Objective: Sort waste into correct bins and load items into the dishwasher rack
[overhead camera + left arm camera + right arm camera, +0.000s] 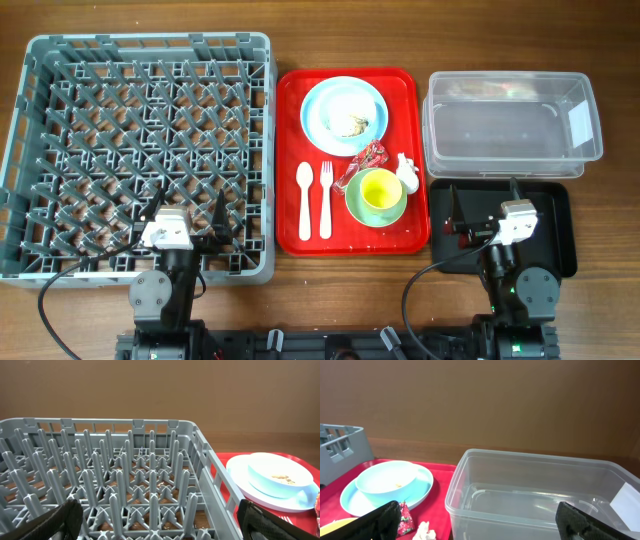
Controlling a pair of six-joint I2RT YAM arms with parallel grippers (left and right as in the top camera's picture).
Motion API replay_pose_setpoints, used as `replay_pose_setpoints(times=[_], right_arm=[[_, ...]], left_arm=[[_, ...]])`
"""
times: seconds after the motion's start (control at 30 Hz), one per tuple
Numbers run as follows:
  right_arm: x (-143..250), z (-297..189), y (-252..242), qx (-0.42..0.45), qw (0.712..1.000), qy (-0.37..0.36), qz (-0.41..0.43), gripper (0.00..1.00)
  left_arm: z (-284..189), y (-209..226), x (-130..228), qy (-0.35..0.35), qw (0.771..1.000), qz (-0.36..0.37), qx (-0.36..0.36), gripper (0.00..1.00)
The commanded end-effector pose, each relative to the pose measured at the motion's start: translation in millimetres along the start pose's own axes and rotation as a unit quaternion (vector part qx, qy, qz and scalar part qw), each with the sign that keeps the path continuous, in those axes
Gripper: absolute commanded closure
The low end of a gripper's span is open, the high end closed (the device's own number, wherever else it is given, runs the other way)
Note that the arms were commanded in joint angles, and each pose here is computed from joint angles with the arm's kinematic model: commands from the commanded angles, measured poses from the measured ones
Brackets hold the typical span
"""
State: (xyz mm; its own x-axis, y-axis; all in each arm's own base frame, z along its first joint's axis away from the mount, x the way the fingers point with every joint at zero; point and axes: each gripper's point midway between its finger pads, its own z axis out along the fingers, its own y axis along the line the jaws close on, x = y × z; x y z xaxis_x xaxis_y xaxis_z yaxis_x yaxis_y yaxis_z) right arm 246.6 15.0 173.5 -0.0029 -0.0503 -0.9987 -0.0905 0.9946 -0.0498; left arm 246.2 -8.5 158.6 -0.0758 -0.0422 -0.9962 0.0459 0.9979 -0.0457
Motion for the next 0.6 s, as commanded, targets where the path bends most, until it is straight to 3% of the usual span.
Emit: replay_pose_setpoints(times=[0.0,0.27,0.37,0.43,0.5,0.57], right_arm=[[-1.3,-0.1,-0.3,0.000,1.000,-0.003,-0.001,0.00],[-1.3,-0.1,-0.3,0.000,1.000,-0.003,-0.001,0.00],[-1.3,-0.1,-0.3,0.000,1.000,-0.003,-0.001,0.00],[-1.3,-0.1,-0.3,0.000,1.000,-0.003,-0.001,0.00],[-1.3,-0.1,-0.3,0.000,1.000,-0.003,-0.001,0.00],[-1.3,-0.1,-0.3,0.000,1.000,-0.003,-0.001,0.00]], left_arm=[[0.1,1.6,2.5,0.002,1.000,0.010,-0.005,0.00],[0.1,0.0,1.5,0.000,1.000,0.010,-0.001,0.00],[-0.7,-13.8,-9.1,-0.022,0.999,0.012,0.039,0.00],[-5.1,-27.9,-34.1,-0.067,0.995,-0.002,0.079,0.00],[-17.3,-30.7,-79.6,-0.119,0.986,-0.072,0.093,0.00],[-31.1,-32.8,-119.2,-0.151,0.979,-0.095,0.100,0.00]])
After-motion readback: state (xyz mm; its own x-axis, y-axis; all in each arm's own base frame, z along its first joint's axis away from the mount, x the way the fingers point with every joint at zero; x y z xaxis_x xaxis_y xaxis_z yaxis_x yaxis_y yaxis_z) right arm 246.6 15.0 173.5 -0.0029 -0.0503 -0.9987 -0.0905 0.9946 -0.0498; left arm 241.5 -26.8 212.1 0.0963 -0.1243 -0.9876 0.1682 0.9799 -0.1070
